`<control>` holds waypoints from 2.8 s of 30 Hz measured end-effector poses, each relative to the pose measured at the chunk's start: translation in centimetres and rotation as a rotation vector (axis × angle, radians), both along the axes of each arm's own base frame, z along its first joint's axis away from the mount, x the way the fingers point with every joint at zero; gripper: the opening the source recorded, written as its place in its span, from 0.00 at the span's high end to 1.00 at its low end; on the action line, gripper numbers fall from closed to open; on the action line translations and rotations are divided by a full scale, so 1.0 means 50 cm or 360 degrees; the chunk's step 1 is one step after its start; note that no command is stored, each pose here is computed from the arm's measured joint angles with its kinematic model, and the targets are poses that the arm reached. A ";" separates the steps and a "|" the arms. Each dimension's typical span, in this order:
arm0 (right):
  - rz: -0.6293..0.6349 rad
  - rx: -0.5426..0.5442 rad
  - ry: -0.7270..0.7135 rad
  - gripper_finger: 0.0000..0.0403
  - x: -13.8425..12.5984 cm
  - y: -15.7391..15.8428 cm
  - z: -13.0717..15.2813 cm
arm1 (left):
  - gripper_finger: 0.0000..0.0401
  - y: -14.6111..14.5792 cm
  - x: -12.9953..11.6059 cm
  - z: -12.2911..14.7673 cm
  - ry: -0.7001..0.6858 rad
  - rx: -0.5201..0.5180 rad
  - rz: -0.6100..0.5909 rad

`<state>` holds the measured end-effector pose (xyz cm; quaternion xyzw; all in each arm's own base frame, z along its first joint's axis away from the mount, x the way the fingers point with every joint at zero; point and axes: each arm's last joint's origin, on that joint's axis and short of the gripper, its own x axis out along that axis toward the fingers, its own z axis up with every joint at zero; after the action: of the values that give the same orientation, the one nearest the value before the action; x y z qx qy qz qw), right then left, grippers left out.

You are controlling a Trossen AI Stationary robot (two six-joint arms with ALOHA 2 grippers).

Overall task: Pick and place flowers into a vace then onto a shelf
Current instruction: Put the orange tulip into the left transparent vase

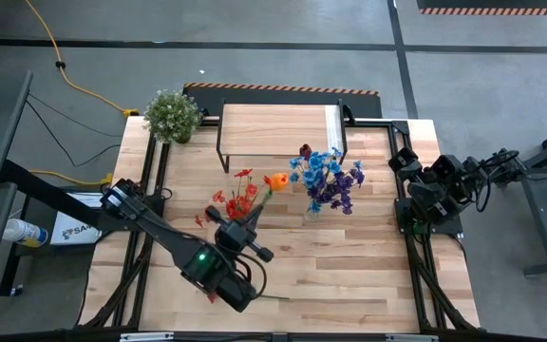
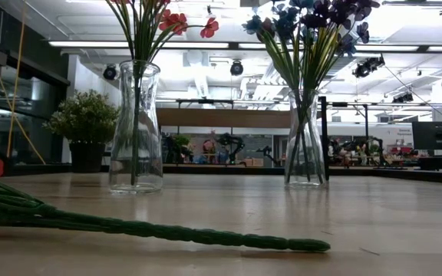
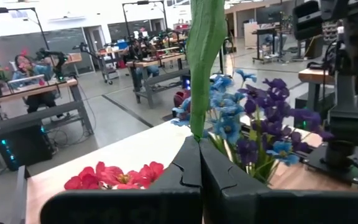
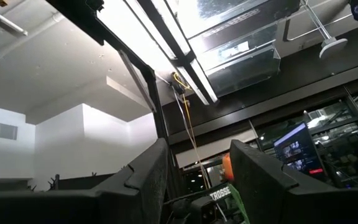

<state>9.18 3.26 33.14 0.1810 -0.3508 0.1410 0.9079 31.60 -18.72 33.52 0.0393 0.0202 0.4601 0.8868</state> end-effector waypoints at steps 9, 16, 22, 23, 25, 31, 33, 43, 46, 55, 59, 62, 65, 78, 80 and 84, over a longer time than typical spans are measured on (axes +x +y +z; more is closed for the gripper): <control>-0.0002 -0.0003 0.0000 0.59 0.000 0.000 0.000 | 0.95 0.013 -0.004 -0.064 -0.0041 -0.0030 0.0019; -0.0003 -0.0004 0.0000 0.59 0.000 0.000 0.000 | 0.95 0.023 0.000 -0.071 -0.0042 -0.0029 0.0040; 0.0001 -0.0012 0.0014 0.59 0.002 0.001 -0.001 | 0.95 0.032 0.004 -0.071 -0.0030 -0.0021 0.0063; 0.0001 -0.0013 0.0018 0.59 0.002 0.001 -0.002 | 0.95 0.032 0.003 -0.071 -0.0026 -0.0019 0.0062; 0.0001 -0.0015 0.0022 0.59 0.002 0.001 -0.002 | 0.95 0.031 0.002 -0.071 -0.0018 -0.0013 0.0059; 0.0000 -0.0017 0.0023 0.59 0.002 0.001 -0.002 | 0.95 0.033 0.000 -0.080 -0.0005 -0.0005 0.0060; 0.0000 -0.0017 0.0022 0.59 0.002 0.001 -0.002 | 0.95 0.033 0.000 -0.084 -0.0008 -0.0005 0.0059; -0.0025 -0.0043 0.0044 0.59 0.004 0.002 -0.005 | 0.95 0.023 -0.012 -0.105 -0.0045 -0.0030 0.0026; -0.0046 -0.0043 0.0046 0.59 0.004 0.001 -0.005 | 0.95 0.014 -0.017 -0.105 -0.0043 -0.0030 0.0002; -0.0068 -0.0060 0.0043 0.59 0.004 0.001 -0.005 | 0.93 0.008 -0.022 -0.122 -0.0046 -0.0029 -0.0014; -0.0045 -0.0066 0.0039 0.59 0.004 0.002 -0.005 | 0.94 0.009 -0.024 -0.145 -0.0074 -0.0050 -0.0014; -0.0032 -0.0053 0.0041 0.59 0.004 0.002 -0.005 | 0.93 0.010 -0.026 -0.154 -0.0100 -0.0070 -0.0014; -0.0030 -0.0052 0.0041 0.59 0.004 0.002 -0.005 | 0.88 0.011 -0.026 -0.157 -0.0107 -0.0075 -0.0014; -0.0031 -0.0053 0.0041 0.59 0.004 0.002 -0.005 | 0.78 0.011 -0.027 -0.160 -0.0056 -0.0137 -0.0007; -0.0031 -0.0053 0.0041 0.59 0.004 0.002 -0.005 | 0.78 0.010 -0.028 -0.161 -0.0034 -0.0166 -0.0005; -0.0031 -0.0053 0.0041 0.59 0.004 0.002 -0.005 | 0.77 0.003 -0.034 -0.162 -0.0010 -0.0174 -0.0024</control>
<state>9.39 3.35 32.91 0.1642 -0.3385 0.1355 0.9166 29.92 -18.57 25.42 -0.0107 0.0422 0.4517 0.8911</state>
